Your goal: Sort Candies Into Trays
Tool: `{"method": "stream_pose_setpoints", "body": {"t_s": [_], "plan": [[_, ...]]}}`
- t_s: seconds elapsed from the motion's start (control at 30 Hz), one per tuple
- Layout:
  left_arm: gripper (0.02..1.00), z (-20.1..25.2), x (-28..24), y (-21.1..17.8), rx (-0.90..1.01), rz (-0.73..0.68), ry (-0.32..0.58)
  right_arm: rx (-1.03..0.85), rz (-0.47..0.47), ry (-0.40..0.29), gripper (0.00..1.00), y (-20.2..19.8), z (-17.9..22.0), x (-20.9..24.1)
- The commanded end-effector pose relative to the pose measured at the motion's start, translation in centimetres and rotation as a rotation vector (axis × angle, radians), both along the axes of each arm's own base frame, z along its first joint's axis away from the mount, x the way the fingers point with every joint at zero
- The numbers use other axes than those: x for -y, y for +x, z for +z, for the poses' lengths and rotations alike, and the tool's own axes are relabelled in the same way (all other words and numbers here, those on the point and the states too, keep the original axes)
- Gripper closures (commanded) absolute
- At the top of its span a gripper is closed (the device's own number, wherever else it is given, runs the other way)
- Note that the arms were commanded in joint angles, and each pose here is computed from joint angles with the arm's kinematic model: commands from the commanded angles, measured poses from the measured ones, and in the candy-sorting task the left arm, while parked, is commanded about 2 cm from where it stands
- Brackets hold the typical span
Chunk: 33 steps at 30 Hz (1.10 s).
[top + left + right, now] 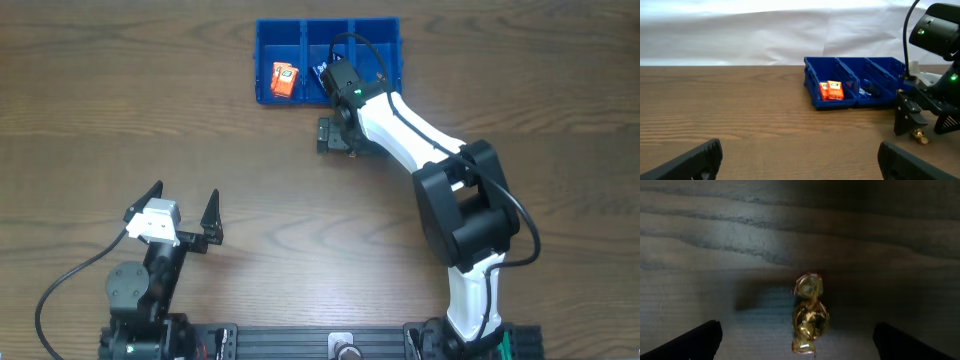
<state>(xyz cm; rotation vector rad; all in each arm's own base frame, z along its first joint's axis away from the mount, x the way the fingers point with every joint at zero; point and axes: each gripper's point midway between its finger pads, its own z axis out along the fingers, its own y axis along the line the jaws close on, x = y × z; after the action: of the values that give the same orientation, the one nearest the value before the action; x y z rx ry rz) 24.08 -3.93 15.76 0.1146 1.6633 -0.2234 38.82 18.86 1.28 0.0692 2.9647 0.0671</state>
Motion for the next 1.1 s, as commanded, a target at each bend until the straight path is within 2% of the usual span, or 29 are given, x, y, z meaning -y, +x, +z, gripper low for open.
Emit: {"method": "stream_pose_setpoints", "body": {"t_s": [0.03,0.17,0.3,0.33,0.43,0.67,0.77,0.83,0.87,1.03,1.1], "plan": [[0.020,-1.6,0.3,-0.1,-0.040,-0.022,0.013,-0.020,-0.032,-0.020,0.003,0.2,-1.6,0.8],[0.020,-1.6,0.3,-0.1,-0.040,-0.022,0.013,-0.003,-0.040,-0.054,0.007,0.6,-1.7,1.5],[0.020,-1.6,0.3,-0.1,-0.040,-0.023,0.013,0.002,-0.040,-0.054,0.040,0.7,-1.7,1.5],[0.020,-1.6,0.3,-0.1,-0.040,-0.022,0.013,0.003,-0.040,-0.054,0.075,0.7,-1.7,1.5],[0.020,-1.6,0.3,-0.1,-0.040,-0.023,0.013,0.006,-0.041,-0.051,0.305,0.8,-1.7,1.4],[0.020,-1.6,0.3,-0.1,-0.040,-0.023,0.013,0.006,-0.055,-0.044,0.630,0.8,-1.7,1.3],[0.020,-1.6,0.3,-0.1,-0.040,-0.022,0.013,0.006,-0.055,-0.044,0.709,0.8,-1.7,1.3],[0.020,-1.6,0.3,-0.1,-0.040,-0.022,0.013,0.003,-0.054,-0.040,0.844,0.7,-1.7,1.2],[0.020,-1.6,0.3,-0.1,-0.040,-0.022,0.013,0.000,-0.055,-0.035,0.875,0.7,-1.7,1.2],[0.020,-1.6,0.3,-0.1,-0.040,-0.022,0.013,0.011,-0.052,-0.037,0.882,0.8,-0.9,1.2],[0.020,-1.6,0.3,-0.1,-0.040,-0.022,0.013,0.061,-0.060,-0.043,0.884,1.5,0.8,1.6]]}}
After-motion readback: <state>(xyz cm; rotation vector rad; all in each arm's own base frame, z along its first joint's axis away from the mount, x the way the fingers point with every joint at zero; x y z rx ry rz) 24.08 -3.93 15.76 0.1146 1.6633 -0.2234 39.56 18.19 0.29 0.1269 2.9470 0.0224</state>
